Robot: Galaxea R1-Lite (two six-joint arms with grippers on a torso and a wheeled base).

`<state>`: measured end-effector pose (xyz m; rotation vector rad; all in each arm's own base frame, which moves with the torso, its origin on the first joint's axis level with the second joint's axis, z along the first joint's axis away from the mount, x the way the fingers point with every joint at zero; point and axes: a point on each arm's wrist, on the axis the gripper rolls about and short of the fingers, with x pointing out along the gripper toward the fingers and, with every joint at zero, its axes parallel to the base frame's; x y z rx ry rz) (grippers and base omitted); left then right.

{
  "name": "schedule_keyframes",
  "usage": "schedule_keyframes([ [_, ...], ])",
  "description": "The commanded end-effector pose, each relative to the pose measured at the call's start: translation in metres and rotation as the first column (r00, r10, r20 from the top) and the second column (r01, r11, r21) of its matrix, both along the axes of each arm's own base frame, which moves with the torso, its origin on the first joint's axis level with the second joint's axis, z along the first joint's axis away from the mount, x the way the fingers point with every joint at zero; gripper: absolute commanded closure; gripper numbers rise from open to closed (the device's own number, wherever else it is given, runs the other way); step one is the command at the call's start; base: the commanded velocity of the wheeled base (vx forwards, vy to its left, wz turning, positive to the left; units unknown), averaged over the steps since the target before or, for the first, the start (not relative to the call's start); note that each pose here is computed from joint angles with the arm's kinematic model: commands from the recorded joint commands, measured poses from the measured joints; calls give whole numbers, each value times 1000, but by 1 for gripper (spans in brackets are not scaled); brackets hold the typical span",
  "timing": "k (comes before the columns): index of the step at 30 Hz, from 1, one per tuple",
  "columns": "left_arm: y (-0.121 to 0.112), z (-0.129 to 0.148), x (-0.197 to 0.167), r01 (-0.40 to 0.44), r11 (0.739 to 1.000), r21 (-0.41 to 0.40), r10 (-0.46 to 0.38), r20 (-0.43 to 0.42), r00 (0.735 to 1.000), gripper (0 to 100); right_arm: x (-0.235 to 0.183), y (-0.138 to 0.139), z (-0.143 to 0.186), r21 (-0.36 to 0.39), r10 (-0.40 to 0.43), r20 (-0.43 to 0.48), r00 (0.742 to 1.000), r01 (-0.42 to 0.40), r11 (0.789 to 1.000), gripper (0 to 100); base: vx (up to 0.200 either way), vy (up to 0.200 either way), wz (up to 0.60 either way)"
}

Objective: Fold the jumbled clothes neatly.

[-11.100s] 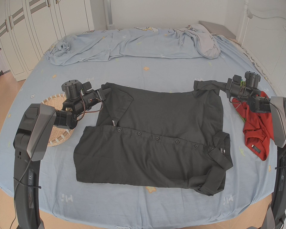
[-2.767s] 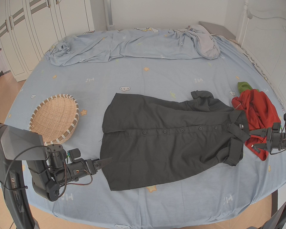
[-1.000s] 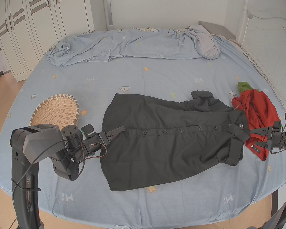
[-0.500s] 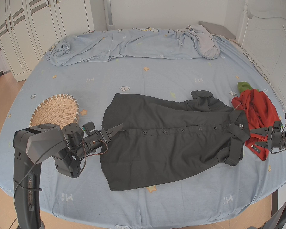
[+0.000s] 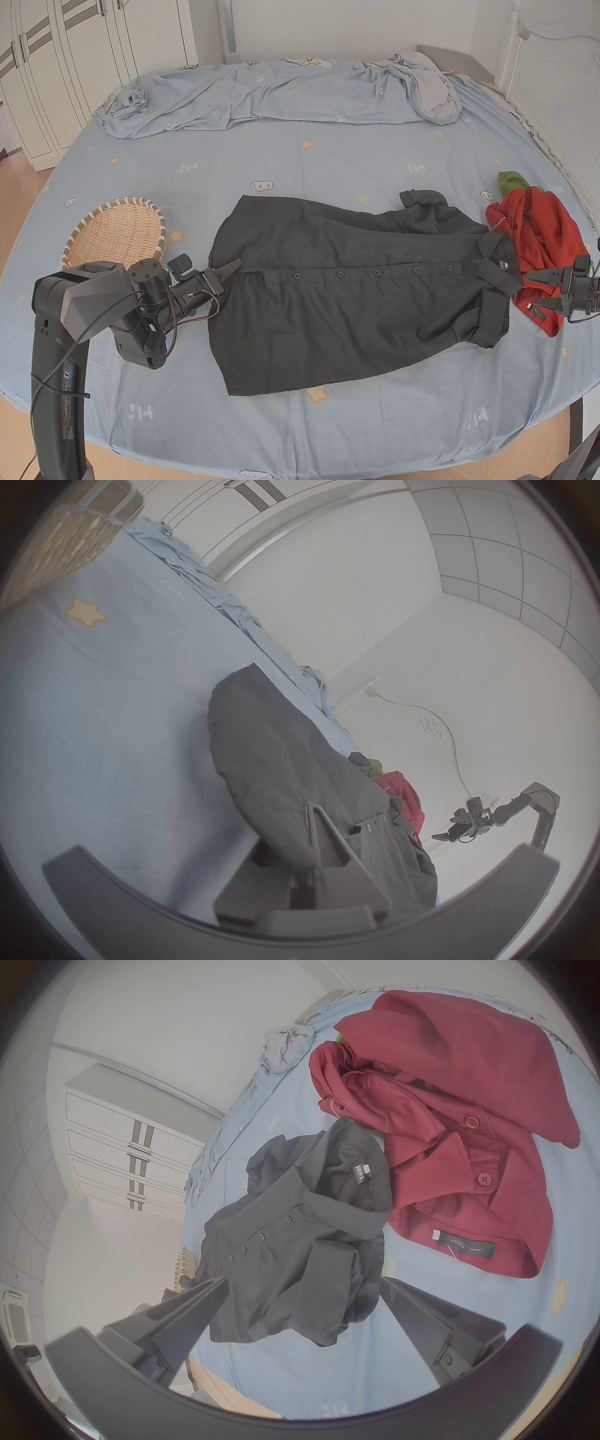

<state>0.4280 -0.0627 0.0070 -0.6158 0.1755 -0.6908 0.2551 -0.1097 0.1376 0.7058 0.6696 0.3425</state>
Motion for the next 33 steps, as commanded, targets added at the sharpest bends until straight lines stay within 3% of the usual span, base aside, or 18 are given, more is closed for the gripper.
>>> schedule_keyframes([
  [1, 18, 0, 4, -46, 999, 2, 46, 10, 999, 100, -1, 0, 1, -2, 1, 4, 1000, -1, 1000, 0, 0, 0, 0],
  [14, 66, 18, -8, -162, 984, 77, 157, 71, 985, 100, -1, 2, 1, -2, 7, 4, 1000, -7, 1000, 0, 0, 0, 0],
  [27, 79, 44, -16, -199, 977, 72, 190, 118, 975, 100, -2, 4, 4, -6, 8, 12, 1000, -8, 1000, 0, 0, 0, 0],
  [33, 80, 41, -21, -201, 977, 75, 193, 97, 976, 100, -3, 4, 4, -6, 10, 14, 1000, -10, 1000, 0, 0, 0, 0],
])
